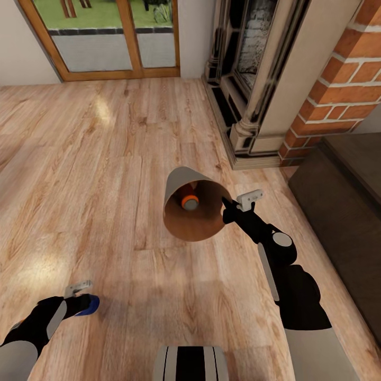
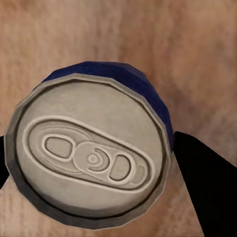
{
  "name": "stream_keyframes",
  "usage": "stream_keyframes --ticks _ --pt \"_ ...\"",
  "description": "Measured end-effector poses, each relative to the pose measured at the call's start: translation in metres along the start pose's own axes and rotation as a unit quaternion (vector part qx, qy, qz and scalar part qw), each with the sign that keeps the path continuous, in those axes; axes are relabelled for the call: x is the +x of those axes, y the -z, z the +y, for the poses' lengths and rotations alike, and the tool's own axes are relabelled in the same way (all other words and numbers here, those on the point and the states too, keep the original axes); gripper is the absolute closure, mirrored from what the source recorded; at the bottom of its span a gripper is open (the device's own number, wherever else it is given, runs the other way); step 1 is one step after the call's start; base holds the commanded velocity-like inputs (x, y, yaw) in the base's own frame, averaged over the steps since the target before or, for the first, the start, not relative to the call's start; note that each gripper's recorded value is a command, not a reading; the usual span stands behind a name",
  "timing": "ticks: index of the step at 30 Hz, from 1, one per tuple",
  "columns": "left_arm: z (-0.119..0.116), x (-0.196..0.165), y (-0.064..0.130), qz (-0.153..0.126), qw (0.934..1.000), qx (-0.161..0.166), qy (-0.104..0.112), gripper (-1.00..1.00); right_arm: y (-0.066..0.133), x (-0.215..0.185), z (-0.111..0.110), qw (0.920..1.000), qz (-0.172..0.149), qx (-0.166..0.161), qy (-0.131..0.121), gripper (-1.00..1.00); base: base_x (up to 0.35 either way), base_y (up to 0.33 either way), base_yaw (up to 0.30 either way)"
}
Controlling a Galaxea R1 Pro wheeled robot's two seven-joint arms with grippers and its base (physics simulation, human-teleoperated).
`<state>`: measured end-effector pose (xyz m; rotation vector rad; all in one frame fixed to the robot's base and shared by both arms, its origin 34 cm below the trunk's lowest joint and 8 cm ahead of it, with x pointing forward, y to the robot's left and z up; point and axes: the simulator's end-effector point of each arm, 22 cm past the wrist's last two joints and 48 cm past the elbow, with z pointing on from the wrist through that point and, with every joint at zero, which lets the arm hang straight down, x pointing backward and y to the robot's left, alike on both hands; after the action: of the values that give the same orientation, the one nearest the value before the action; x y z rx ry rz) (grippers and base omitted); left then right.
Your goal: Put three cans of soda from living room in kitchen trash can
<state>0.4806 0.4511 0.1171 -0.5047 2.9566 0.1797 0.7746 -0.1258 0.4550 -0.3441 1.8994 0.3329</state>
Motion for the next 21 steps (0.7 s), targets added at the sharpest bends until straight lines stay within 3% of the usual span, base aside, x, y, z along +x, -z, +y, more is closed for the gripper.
stream_keyframes --ticks 21 --pt "-0.008 -0.032 0.031 -0.036 0.9993 0.013 0.004 1.0 0.019 -0.045 0.004 0.9995 -0.026 0.005 0.015 1.0 0.0 0.0 0.0"
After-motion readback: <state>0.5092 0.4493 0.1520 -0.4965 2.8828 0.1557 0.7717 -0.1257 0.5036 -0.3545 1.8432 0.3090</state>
